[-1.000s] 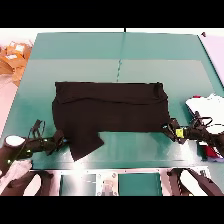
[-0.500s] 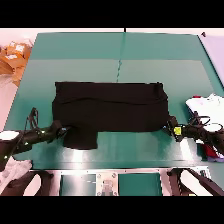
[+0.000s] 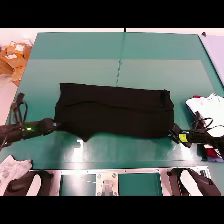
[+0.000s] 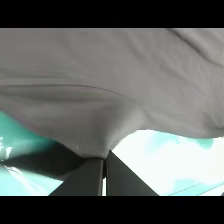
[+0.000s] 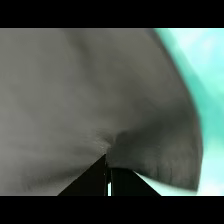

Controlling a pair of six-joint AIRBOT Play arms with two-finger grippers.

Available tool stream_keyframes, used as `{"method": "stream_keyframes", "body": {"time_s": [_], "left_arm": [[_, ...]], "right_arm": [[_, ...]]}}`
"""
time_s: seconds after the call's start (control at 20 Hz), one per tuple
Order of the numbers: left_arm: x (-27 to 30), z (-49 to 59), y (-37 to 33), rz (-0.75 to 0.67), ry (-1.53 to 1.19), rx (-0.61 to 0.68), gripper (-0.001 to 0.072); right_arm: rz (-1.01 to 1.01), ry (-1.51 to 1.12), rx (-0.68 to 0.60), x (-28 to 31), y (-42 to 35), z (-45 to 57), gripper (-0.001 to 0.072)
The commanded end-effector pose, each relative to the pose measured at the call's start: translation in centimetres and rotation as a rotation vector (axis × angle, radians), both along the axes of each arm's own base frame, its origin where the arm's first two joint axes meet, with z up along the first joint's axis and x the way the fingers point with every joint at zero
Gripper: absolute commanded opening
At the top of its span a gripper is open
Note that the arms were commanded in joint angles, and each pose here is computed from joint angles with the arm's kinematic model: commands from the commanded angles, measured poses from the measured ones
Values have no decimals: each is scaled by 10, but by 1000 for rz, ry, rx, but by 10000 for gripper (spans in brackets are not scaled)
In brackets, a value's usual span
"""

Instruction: Fold the shirts.

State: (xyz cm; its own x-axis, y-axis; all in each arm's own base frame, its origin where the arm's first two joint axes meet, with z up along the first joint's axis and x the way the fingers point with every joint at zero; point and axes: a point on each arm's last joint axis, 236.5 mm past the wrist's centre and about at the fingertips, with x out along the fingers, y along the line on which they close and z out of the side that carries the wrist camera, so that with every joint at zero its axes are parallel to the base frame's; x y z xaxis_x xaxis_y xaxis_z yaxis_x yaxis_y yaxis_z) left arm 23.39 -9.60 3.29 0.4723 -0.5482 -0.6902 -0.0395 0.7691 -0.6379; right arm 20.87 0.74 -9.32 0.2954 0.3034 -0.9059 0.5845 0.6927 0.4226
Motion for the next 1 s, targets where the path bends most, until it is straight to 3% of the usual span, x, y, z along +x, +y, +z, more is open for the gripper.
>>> {"method": "stream_keyframes", "body": {"time_s": [0.0,0.3,0.7,0.95], "left_arm": [[-9,25,0,11,-48,21,21],[39,42,8,73,-182,-17,21],[166,2,26,63,-142,-120,23],[239,-56,-13,-40,-102,-74,24]], "right_arm": [[9,-59,-103,-8,-12,31,17],[-32,-334,-18,88,-11,102,17],[17,-329,-4,203,-6,78,17],[-58,-315,-17,242,-23,39,19]]}}
